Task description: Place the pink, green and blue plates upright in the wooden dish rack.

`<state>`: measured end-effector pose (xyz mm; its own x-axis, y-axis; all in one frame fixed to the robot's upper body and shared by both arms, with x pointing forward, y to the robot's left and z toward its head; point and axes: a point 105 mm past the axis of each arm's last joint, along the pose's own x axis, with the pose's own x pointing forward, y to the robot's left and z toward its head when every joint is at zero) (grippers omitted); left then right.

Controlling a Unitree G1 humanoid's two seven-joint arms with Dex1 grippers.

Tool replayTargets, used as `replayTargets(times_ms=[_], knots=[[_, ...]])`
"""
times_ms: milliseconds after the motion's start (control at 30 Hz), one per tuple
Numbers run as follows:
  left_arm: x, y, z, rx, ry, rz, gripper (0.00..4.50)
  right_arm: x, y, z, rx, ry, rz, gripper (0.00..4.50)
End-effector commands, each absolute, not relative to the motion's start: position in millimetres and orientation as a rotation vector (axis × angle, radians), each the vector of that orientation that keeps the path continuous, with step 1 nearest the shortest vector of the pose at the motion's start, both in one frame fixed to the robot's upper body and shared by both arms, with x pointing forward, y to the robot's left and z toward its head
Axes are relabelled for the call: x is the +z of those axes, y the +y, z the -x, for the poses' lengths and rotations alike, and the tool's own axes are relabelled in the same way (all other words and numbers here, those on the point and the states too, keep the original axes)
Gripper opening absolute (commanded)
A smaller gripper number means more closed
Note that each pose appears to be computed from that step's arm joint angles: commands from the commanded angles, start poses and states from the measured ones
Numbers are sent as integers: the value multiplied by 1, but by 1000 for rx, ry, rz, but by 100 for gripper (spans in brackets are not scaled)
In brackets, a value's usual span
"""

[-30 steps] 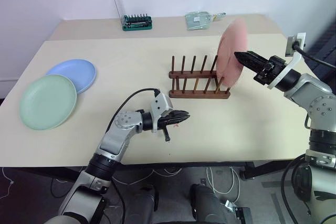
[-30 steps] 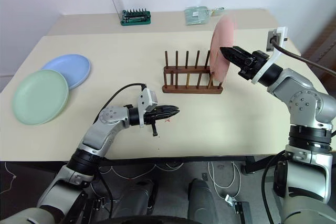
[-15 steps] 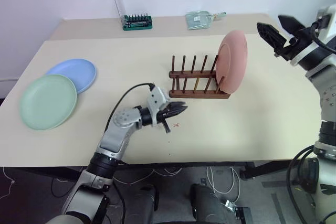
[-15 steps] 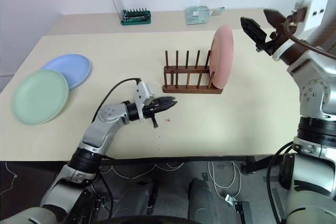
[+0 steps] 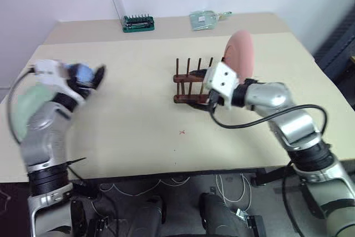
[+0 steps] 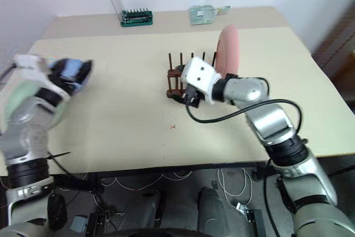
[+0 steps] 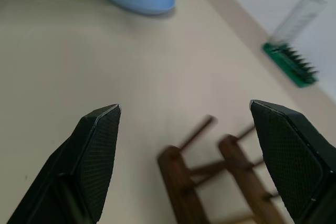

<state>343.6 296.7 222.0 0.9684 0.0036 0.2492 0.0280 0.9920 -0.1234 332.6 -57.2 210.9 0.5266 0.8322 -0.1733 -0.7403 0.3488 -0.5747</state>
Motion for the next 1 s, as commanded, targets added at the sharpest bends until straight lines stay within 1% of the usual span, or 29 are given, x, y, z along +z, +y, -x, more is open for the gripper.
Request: replayTargets(times_ms=[33, 100, 167, 267, 300, 367, 500, 700, 733, 767, 833, 900, 1000], knots=[[215, 364, -315, 371, -205, 112, 442, 221, -45, -330, 1056, -233, 661, 402], [202, 394, -295, 548, -176, 177, 442, 216, -44, -334, 1064, -219, 665, 402], [180, 413, -278, 674, -86, 204, 442, 212, -43, -336, 1074, -211, 670, 402], [155, 427, -260, 788, 11, 235, 442, 211, -42, -338, 1081, -212, 670, 402], [145, 427, -257, 796, 37, 298, 442, 210, -41, -338, 1084, -211, 668, 402], [131, 422, -255, 782, 83, 366, 442, 207, -41, -338, 1088, -207, 664, 402], [113, 416, -256, 765, 137, 480, 442, 202, -41, -336, 1089, -200, 660, 402], [102, 410, -265, 741, 151, 632, 442, 198, -46, -336, 1065, -191, 653, 402], [101, 410, -266, 740, 143, 657, 406, 197, -48, -336, 1058, -188, 655, 402], [99, 409, -267, 741, 141, 673, 390, 196, -49, -336, 1052, -186, 656, 402], [97, 409, -269, 743, 137, 699, 311, 195, -51, -336, 1043, -184, 657, 402], [96, 408, -270, 743, 135, 707, 210, 195, -52, -335, 1038, -182, 655, 402], [94, 408, -270, 739, 125, 719, 46, 193, -54, -335, 1031, -176, 655, 402]])
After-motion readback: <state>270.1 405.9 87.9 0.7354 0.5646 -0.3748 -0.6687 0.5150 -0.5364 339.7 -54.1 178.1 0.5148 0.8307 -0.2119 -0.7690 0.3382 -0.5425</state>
